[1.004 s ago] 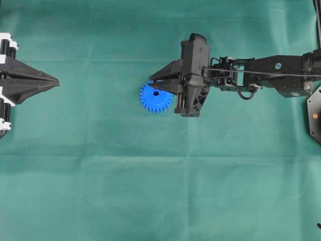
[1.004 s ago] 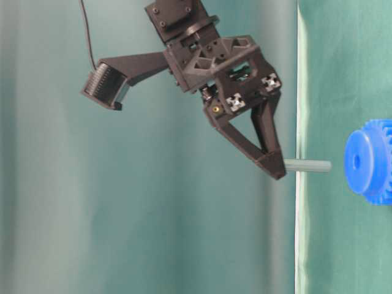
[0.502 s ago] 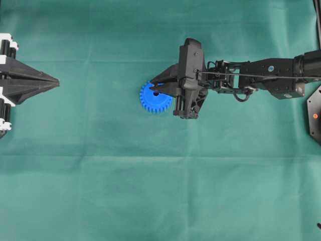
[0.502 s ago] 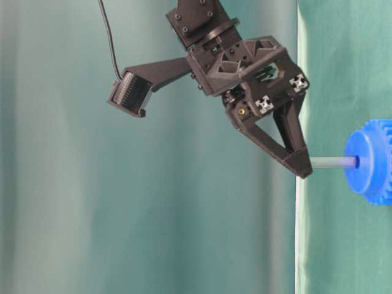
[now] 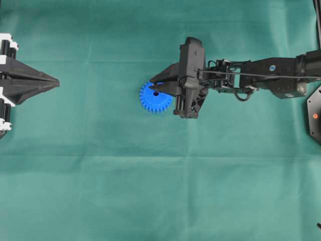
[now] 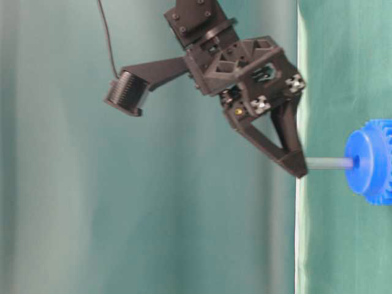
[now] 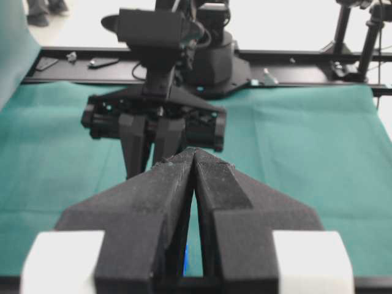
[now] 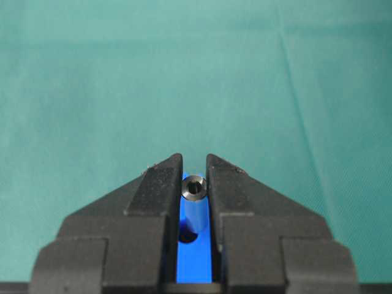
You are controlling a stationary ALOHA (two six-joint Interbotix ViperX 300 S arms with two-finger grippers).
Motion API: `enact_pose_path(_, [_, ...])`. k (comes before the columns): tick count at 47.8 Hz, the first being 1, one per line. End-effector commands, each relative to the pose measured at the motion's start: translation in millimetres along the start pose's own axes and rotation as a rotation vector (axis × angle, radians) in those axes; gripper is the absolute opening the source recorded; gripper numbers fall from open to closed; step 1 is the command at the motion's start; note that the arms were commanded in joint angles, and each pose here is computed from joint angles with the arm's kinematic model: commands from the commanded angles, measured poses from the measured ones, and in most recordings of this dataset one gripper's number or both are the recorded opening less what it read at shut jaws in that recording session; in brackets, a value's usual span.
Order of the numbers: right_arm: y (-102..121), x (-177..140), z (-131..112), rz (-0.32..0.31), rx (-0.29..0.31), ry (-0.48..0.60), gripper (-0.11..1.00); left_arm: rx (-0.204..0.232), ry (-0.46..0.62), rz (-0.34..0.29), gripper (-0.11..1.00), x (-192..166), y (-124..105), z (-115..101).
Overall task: Insert the shaft placed at a random location into the center hole of the medium gear at another random location.
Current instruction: 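Align and lower the shaft into the gear's center hole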
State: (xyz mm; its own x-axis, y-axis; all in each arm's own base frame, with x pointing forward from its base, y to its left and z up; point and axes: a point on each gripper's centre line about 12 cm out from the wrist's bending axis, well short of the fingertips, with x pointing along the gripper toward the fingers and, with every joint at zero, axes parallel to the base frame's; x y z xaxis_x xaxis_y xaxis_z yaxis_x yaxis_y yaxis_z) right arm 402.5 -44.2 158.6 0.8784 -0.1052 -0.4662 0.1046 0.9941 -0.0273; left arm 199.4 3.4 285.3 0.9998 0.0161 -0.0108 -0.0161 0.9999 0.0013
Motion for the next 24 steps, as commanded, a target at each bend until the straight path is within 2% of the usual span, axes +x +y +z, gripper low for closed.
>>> enact_pose_path(1, [0,-13,27,-0.001,0.003,-0.069,0.12,0.000,-0.018,0.001,0.00,2,0,8])
enact_pose_path(15, [7,-15,28,0.015,-0.003,-0.066,0.12,0.002,-0.018,0.001,0.00,2,0,8])
enact_pose_path(24, [7,-4,16,0.013,0.007,-0.040,0.12,0.002,-0.018,0.001,0.00,2,0,8])
